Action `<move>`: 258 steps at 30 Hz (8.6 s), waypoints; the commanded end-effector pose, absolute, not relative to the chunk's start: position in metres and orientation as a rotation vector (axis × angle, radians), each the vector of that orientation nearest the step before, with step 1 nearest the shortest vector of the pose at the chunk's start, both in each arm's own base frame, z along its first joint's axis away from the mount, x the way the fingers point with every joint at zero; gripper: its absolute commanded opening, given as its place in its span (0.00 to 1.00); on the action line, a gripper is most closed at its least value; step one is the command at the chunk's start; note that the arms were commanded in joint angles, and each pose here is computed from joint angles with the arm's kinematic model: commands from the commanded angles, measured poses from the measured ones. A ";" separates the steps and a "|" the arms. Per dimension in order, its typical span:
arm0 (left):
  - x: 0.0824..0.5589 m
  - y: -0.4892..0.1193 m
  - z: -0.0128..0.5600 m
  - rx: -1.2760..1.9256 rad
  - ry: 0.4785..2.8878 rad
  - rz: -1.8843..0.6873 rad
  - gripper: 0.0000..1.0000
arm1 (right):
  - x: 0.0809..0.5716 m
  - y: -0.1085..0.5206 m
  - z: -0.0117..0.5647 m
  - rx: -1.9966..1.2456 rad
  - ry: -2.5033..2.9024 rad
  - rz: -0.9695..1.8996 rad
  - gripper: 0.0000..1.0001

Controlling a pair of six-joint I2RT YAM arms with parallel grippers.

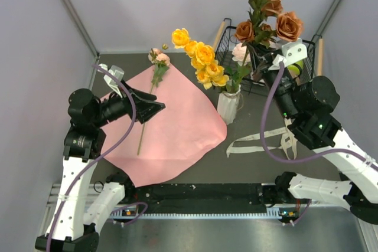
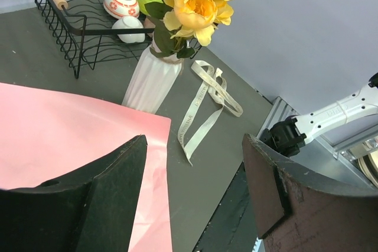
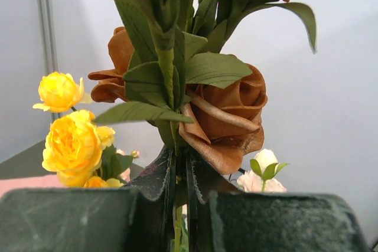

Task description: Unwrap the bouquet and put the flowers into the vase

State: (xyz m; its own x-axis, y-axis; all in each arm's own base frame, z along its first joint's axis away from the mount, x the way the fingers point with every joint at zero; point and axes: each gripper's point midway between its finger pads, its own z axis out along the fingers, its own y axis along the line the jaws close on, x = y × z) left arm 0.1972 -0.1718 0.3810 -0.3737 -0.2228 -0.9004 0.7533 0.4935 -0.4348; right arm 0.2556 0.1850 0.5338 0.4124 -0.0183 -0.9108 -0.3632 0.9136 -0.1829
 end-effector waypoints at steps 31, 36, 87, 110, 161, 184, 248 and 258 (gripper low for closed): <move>0.204 -0.170 0.372 0.481 1.642 -1.068 0.72 | 0.273 0.199 0.399 -0.364 1.129 0.265 0.00; 0.205 -0.170 0.369 0.478 1.648 -1.065 0.72 | 0.277 0.199 0.385 -0.359 1.162 0.256 0.00; 0.336 -0.088 0.232 -0.060 2.265 -0.473 0.69 | 0.228 0.166 0.298 -0.257 1.765 0.479 0.99; 0.395 -0.047 0.062 -0.204 2.759 -0.058 0.48 | 0.187 0.190 0.274 -0.336 1.840 0.750 0.99; 0.135 -0.217 0.509 0.721 1.189 -1.385 0.00 | 0.106 0.292 0.417 -0.827 1.434 1.294 0.90; 0.117 -0.310 0.428 0.979 1.377 -1.417 0.00 | 0.154 0.268 0.543 -0.470 1.391 1.162 0.53; 0.168 -0.231 0.394 0.577 1.556 -0.900 0.75 | 0.216 0.221 0.557 -0.678 1.054 0.340 0.00; 0.170 -0.235 0.389 0.581 1.571 -0.904 0.75 | 0.228 0.222 0.507 -0.638 1.076 0.312 0.00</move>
